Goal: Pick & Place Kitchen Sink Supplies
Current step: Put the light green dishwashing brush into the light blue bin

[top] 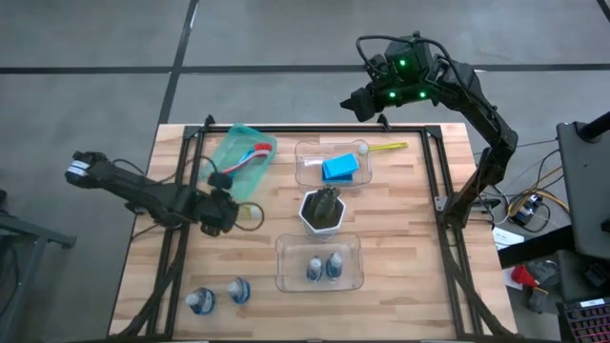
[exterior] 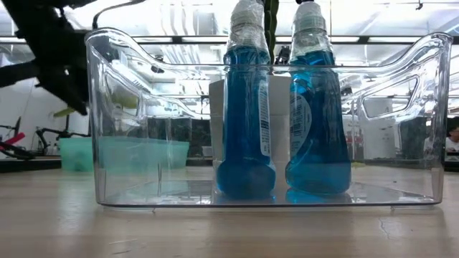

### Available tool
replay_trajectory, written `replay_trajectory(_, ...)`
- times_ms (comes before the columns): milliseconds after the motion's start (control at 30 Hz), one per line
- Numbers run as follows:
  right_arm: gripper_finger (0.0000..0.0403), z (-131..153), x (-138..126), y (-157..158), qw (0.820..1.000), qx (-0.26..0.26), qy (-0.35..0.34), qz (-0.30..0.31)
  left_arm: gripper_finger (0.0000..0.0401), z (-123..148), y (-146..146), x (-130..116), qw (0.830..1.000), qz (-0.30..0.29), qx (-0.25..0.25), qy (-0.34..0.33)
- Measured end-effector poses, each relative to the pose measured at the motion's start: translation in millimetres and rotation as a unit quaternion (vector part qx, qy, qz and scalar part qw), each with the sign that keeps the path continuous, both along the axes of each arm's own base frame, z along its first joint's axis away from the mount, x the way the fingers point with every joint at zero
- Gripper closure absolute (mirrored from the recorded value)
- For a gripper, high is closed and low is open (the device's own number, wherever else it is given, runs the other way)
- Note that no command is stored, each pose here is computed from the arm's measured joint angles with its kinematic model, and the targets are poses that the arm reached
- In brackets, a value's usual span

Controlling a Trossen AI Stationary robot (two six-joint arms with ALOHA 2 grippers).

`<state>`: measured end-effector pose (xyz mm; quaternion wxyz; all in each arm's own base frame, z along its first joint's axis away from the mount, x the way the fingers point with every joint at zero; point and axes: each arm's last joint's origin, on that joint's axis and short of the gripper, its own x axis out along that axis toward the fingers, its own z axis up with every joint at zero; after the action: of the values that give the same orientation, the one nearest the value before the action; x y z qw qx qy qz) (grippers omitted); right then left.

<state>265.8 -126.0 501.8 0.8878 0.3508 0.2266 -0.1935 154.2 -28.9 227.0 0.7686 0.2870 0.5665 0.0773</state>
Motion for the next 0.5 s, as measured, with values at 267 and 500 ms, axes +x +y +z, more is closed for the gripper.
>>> replay_trajectory(267,0.0346,5,3,-1,0.999,-0.014,-0.029,0.001,0.0335,30,23,-3,0.983,0.148,-0.042,-0.098)
replay_trajectory(500,0.0346,12,6,-3,0.997,-0.049,-0.061,0.011,0.0336,51,44,0,0.938,0.285,-0.060,-0.189)
